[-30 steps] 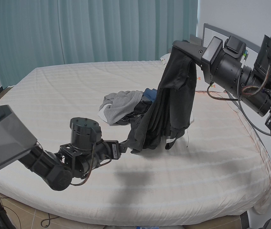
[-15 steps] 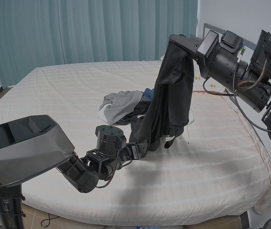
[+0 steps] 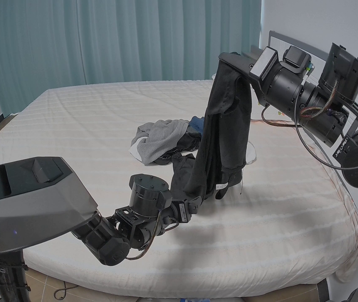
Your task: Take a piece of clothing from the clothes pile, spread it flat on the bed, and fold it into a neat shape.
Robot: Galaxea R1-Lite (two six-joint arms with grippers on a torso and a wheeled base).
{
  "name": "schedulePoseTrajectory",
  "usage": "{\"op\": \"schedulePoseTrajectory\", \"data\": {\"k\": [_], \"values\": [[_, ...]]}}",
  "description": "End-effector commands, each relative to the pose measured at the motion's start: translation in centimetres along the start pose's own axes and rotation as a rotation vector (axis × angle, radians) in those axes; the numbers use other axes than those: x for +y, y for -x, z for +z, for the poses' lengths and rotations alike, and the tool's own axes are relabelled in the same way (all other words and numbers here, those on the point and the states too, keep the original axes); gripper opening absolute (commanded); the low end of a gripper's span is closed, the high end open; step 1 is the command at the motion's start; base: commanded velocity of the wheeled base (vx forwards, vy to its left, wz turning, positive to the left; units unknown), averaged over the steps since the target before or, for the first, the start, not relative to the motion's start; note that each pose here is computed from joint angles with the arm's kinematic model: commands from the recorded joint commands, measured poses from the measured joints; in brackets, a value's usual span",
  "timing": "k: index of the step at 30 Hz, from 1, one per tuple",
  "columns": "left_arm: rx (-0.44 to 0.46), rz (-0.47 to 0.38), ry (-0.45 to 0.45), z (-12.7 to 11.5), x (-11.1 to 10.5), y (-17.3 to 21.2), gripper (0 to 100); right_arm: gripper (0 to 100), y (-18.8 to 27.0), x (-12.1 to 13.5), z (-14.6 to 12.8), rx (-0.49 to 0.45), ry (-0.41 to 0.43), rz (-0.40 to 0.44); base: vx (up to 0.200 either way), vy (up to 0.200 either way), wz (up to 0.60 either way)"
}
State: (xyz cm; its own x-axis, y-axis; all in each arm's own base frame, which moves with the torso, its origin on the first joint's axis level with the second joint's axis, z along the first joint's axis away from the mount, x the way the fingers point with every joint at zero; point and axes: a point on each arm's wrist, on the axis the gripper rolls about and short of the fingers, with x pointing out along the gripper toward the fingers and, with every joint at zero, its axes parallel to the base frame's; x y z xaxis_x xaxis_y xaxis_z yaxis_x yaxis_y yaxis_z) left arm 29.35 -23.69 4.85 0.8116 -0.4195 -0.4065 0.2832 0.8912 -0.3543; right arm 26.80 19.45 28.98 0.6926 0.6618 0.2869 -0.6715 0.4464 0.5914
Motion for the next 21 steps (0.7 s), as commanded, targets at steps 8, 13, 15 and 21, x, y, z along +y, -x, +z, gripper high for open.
{"op": "schedulePoseTrajectory", "data": {"k": [8, 13, 15, 21], "values": [[-0.019, -0.034, -0.004, 0.6, -1.1, 1.4, 100, 0, -0.3, 0.3, 1.5, -0.072, 0.014, -0.010, 0.000, 0.000, 0.00], [-0.021, -0.022, 0.002, 0.1, -1.2, 0.1, 100, 0, 0.4, 1.2, 2.2, -0.090, 0.013, 0.009, 0.000, 0.000, 0.00], [-0.020, -0.011, 0.024, -0.2, -1.2, -0.6, 100, 0, 0.5, 1.4, 2.1, -0.088, 0.012, 0.013, 0.000, 0.000, 0.00], [-0.024, 0.054, 0.092, -2.1, -0.3, -4.0, 100, 0, 0.9, 1.2, 1.9, -0.082, 0.008, 0.006, 0.000, 0.000, 0.00]]}}
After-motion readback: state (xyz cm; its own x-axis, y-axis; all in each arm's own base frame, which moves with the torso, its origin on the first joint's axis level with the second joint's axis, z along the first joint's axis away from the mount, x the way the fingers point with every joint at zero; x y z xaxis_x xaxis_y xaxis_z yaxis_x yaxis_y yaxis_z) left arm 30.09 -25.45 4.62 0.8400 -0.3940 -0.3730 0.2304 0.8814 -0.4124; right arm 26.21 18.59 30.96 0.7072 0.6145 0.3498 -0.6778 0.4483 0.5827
